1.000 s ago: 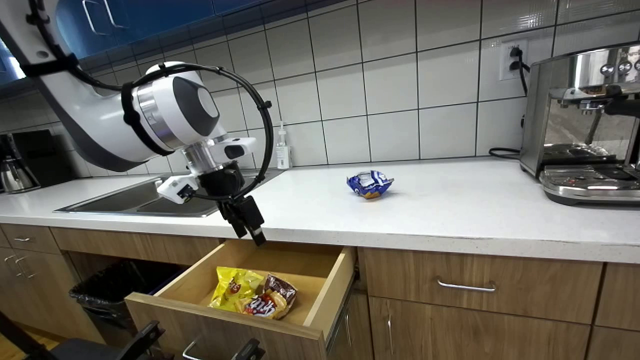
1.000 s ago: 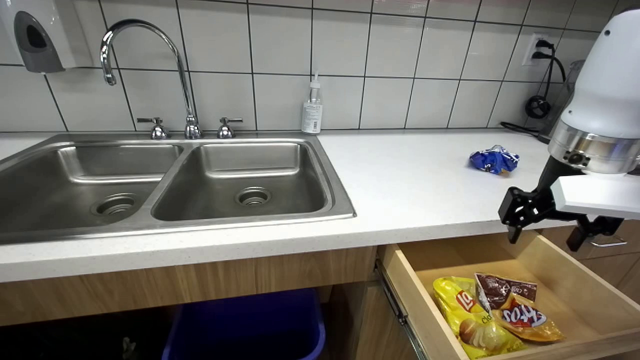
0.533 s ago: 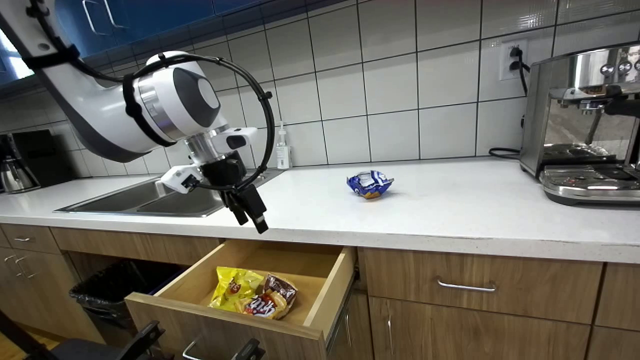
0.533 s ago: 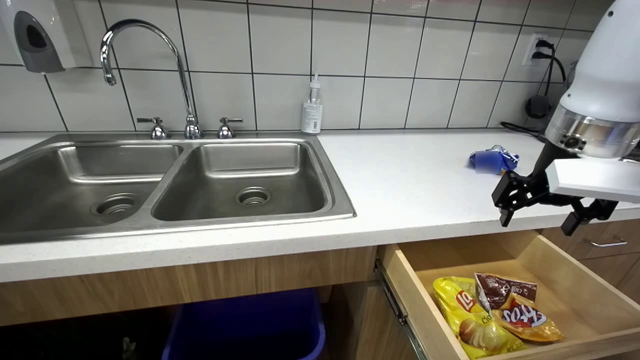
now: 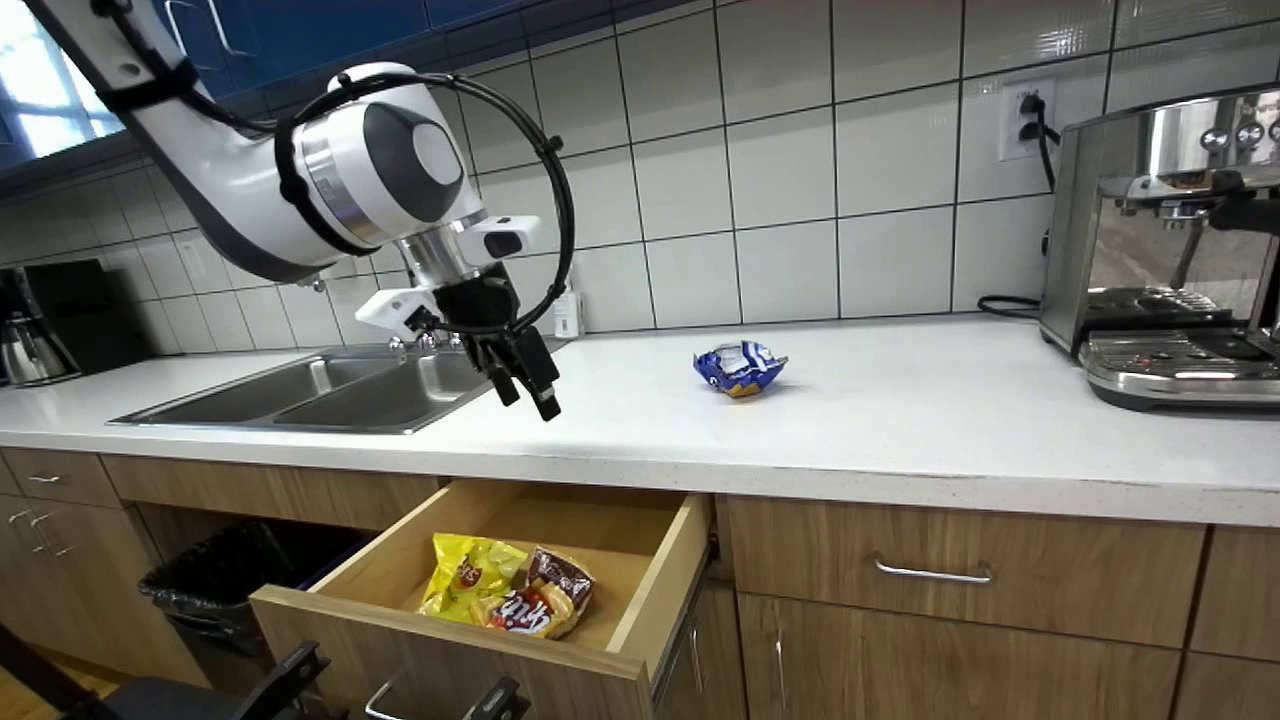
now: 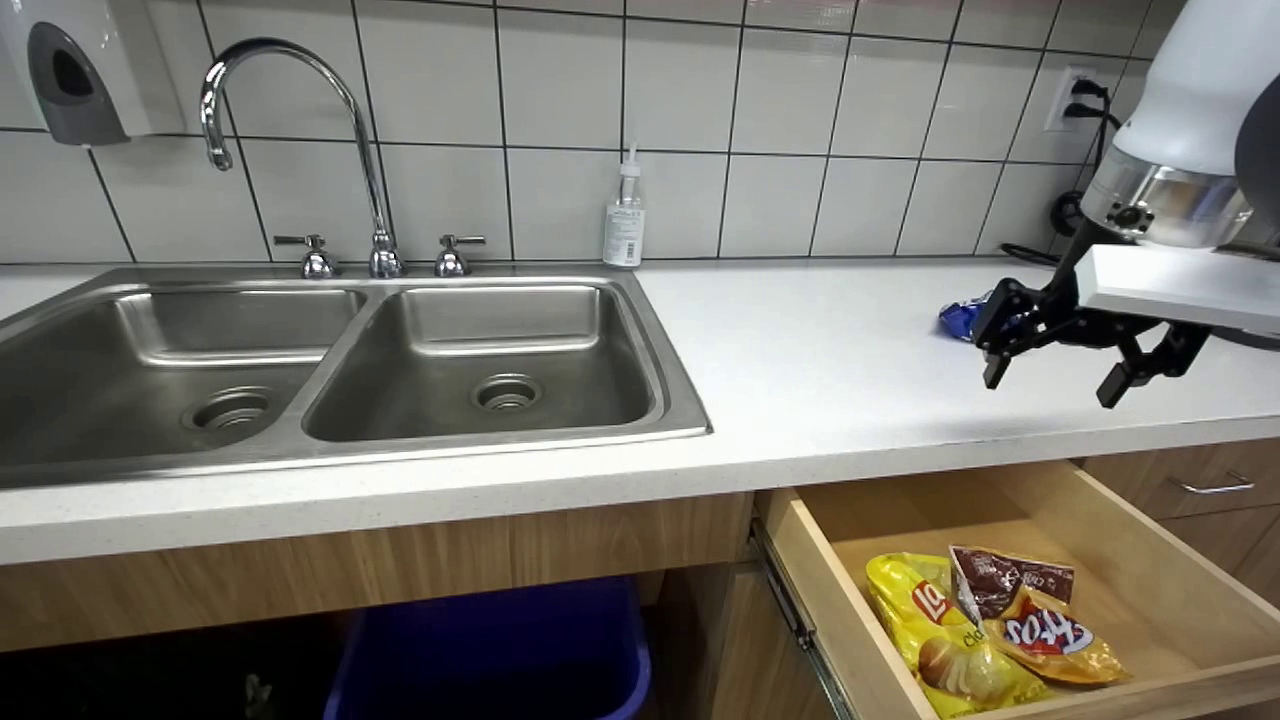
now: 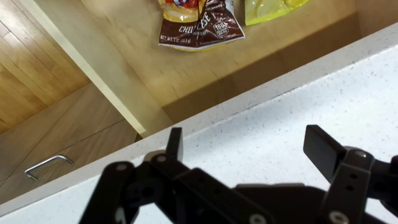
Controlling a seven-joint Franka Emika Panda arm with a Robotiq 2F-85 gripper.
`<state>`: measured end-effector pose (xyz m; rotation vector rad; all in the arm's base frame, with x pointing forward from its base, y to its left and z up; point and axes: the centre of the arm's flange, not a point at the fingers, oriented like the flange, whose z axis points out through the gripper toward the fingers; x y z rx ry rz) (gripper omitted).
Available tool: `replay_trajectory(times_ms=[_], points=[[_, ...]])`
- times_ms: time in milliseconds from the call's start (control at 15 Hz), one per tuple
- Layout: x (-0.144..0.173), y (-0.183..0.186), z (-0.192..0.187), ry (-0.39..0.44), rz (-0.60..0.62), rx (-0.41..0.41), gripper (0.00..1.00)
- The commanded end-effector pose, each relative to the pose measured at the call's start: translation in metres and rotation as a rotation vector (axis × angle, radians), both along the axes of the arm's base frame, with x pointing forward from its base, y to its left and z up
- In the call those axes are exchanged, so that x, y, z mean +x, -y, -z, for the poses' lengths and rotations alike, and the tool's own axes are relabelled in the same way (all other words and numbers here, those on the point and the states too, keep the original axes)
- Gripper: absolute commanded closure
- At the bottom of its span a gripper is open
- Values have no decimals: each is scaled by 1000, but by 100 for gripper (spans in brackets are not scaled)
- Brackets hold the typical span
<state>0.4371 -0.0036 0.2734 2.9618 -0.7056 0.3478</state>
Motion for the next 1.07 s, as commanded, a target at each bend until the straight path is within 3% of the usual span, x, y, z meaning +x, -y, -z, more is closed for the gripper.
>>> replay_trajectory(times_ms=[0,1000], points=[[25,17,-18,-7,-16,-7,0],[114,79,-58,50,23,14,0]])
